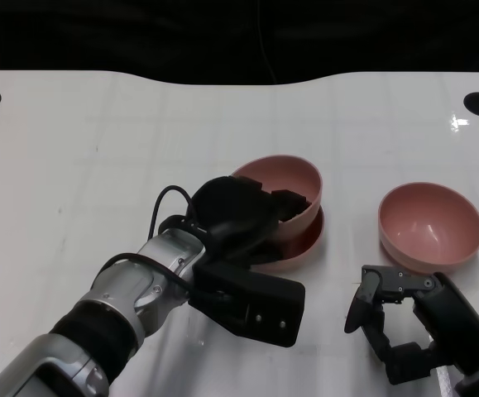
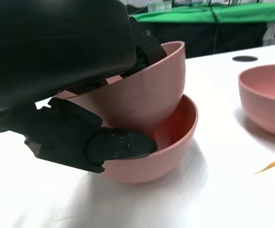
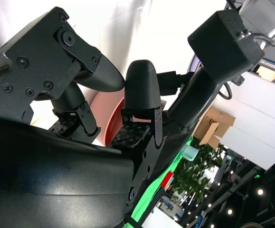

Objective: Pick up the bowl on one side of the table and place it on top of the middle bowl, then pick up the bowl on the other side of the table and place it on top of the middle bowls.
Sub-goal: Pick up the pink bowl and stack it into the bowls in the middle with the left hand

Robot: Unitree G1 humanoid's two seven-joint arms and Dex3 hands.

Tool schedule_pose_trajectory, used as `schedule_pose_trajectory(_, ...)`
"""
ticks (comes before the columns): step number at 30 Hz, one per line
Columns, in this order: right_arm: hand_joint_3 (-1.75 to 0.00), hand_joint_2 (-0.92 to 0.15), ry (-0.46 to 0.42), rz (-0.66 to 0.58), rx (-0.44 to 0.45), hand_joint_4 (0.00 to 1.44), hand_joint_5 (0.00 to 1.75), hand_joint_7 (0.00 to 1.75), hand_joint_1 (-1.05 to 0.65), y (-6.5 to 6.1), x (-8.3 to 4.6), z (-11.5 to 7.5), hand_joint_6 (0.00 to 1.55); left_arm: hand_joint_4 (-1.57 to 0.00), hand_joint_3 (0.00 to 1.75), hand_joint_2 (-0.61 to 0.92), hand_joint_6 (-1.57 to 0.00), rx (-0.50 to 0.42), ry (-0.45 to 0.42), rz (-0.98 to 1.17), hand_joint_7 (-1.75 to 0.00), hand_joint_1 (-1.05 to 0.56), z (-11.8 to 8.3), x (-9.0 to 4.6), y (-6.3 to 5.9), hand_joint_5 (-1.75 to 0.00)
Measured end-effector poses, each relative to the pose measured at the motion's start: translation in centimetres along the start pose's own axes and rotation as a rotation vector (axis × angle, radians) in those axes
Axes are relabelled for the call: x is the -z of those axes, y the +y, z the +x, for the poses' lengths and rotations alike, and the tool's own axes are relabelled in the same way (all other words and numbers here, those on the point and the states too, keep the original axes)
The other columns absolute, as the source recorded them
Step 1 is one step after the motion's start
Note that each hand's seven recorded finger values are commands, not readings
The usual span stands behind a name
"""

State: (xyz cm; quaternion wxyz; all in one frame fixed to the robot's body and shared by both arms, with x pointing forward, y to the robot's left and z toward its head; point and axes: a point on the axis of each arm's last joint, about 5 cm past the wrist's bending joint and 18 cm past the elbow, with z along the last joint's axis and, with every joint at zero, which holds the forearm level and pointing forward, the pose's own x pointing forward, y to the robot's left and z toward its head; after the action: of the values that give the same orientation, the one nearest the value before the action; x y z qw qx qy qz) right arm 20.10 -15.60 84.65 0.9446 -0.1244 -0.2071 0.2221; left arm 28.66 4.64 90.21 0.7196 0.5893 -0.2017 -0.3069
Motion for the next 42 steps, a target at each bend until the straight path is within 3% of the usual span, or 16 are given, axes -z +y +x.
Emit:
schedule_pose_trajectory(8, -1.35, -0.37, 0.001, 0.001, 0.001, 0.84, 1.72, 1.33, -0.07, 0.0, 0.0, 0.0, 0.85, -0.08, 0.65, 0.92, -0.18, 0.095, 0.019, 0.005, 0.0, -0.85, 0.0, -0.1, 0.5, -0.21)
schedule_pose_trajectory(26, -1.39, -0.36, -0.002, 0.015, 0.001, 0.83, 1.74, 1.33, -0.09, 0.1, 0.1, -0.1, 0.85, -0.07, 0.57, 0.92, -0.19, 0.042, 0.047, -0.016, 0.0, -0.8, -1.7, 0.3, 1.7, -0.23)
schedule_pose_trajectory(30, -1.4, -0.35, -0.002, 0.014, -0.001, 0.83, 1.75, 1.33, -0.1, 0.1, 0.1, -0.1, 0.85, -0.07, 0.55, 0.92, -0.19, 0.032, 0.064, -0.02, 0.0, -0.78, -2.4, 0.7, 1.0, -0.23)
schedule_pose_trajectory(35, -1.41, -0.34, -0.003, 0.014, -0.002, 0.84, 1.75, 1.32, -0.1, 0.1, 0.1, -0.1, 0.86, -0.04, 0.52, 0.92, -0.17, -0.018, 0.058, -0.029, 0.0, -0.76, -3.1, 1.0, 0.1, -0.23)
schedule_pose_trajectory(36, -1.41, -0.34, -0.005, 0.013, -0.003, 0.84, 1.75, 1.32, -0.11, 0.1, 0.0, 0.0, 0.85, -0.08, 0.49, 0.92, -0.19, -0.036, 0.057, -0.041, -0.01, -0.69, -3.3, 1.1, 0.0, -0.26)
schedule_pose_trajectory(39, -1.41, -0.34, -0.005, 0.008, 0.002, 0.84, 1.75, 1.32, -0.11, 0.1, 0.0, -0.1, 0.85, -0.19, 0.4, 0.92, -0.3, -0.197, 0.045, -0.131, -0.06, -0.58, -4.6, 1.6, -0.7, -0.4)
schedule_pose_trajectory(42, -1.41, -0.35, -0.008, -0.002, -0.002, 0.84, 1.75, 1.33, -0.12, 0.2, -0.1, -0.1, 0.86, -0.23, 0.35, 0.92, -0.4, -0.371, 0.015, -0.217, -0.09, -0.49, -5.9, 2.2, -1.1, -0.68)
